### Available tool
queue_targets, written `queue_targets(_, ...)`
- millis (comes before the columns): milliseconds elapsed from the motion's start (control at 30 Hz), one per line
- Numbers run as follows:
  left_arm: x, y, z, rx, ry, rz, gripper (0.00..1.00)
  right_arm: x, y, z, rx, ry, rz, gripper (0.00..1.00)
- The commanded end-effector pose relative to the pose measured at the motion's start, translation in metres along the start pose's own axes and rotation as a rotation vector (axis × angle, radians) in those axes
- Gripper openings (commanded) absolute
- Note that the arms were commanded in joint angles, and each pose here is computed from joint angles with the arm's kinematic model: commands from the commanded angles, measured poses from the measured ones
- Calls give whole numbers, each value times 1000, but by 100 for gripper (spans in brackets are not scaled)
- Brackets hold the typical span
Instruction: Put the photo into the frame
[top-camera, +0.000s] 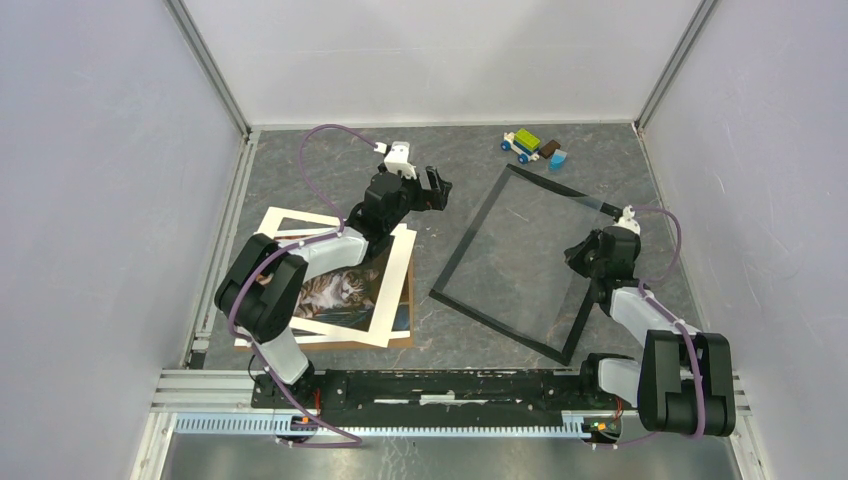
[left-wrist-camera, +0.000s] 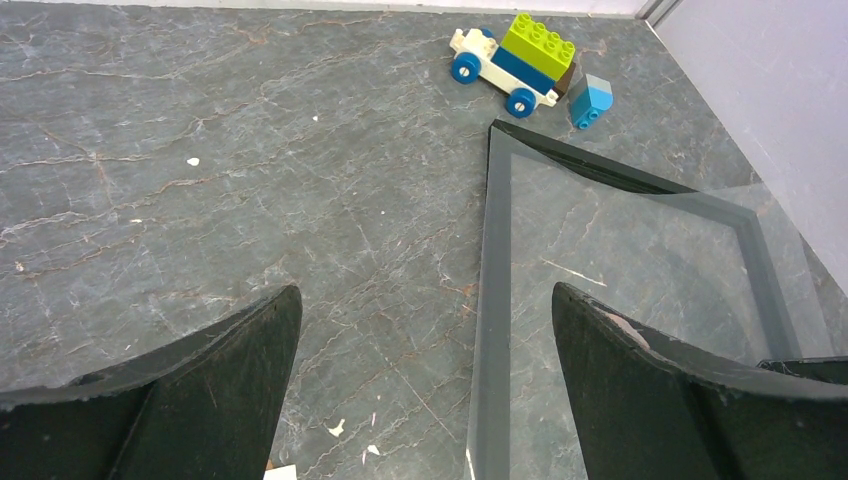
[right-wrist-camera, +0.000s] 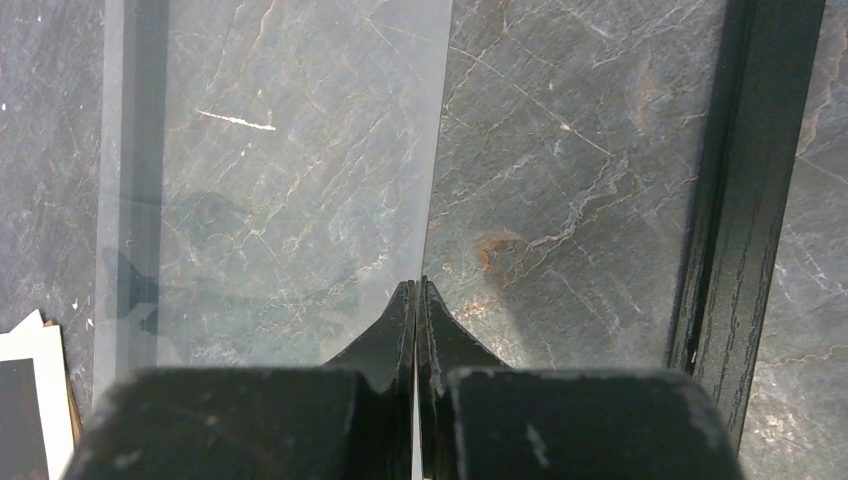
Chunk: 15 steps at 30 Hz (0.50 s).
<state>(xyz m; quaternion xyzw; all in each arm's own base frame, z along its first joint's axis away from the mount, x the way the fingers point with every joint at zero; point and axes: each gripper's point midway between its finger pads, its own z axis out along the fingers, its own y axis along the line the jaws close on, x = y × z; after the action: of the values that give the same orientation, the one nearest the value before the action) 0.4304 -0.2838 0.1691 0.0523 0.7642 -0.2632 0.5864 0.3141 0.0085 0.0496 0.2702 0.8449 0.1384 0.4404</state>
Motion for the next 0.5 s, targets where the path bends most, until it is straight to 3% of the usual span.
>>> queue_targets(0,-19,-10,6,31,-55,-31,100,-7,-4,0,16,-14,-38,0)
queue_targets(467,-18,-10,7,32,-52,-28,100,-11,-6,2,-17,33,-98,0)
